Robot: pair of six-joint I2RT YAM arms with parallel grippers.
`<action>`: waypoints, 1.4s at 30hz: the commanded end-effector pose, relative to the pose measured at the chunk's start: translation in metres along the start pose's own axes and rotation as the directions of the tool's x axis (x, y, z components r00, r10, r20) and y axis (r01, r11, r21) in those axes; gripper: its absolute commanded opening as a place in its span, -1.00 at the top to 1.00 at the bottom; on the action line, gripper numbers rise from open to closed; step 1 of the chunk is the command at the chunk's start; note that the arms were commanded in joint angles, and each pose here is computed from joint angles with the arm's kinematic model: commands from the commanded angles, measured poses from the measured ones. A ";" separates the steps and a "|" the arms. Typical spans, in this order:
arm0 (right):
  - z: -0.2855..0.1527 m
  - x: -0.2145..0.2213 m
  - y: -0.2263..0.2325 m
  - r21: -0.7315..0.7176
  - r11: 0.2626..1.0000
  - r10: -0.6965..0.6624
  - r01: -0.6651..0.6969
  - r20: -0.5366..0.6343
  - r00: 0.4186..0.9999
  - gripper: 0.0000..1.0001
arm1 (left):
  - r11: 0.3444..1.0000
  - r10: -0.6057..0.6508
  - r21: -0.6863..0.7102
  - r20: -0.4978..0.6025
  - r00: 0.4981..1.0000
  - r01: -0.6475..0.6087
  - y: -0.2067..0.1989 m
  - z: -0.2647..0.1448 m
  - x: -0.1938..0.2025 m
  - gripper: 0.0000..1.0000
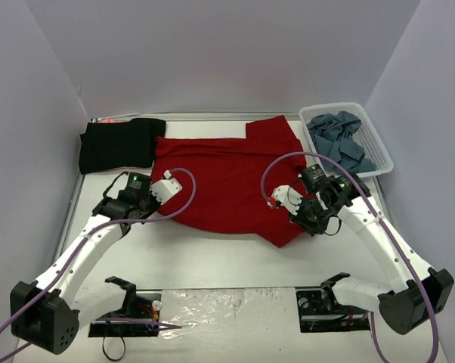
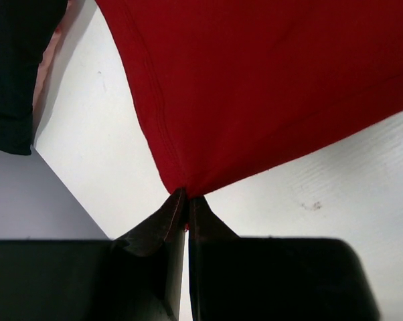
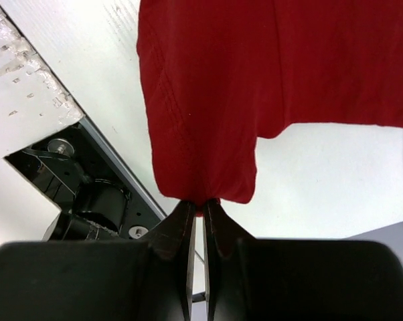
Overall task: Fold and stack the t-shirts
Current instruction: Flatten out the tshirt, then fold the flattened tshirt in 1/3 of the way
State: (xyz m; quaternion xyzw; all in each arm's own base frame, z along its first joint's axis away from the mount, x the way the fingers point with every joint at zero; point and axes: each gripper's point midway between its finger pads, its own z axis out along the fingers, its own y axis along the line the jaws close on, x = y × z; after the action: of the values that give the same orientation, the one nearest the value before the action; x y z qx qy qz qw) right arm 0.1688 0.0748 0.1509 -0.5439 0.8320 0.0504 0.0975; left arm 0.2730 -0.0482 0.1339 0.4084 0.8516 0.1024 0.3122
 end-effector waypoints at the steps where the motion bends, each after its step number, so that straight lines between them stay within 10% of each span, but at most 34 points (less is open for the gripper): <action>1: -0.016 0.015 0.010 0.012 0.999 0.043 -0.042 -0.028 0.999 1.00 | 0.999 0.043 0.015 -0.033 0.999 -0.043 -0.009 -0.013 0.019 0.95; 42: 0.011 -0.057 -0.149 0.075 0.988 0.137 -0.134 -0.042 0.990 1.00 | 0.998 0.040 -0.053 -0.053 0.998 -0.042 0.019 0.027 0.013 0.95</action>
State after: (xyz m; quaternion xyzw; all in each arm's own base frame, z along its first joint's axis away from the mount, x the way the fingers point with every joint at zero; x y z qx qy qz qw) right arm 0.3203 0.0696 0.1563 -0.4783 0.8720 0.0129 0.1033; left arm 0.2721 -0.0275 0.0993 0.4162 0.8582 0.1307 0.2705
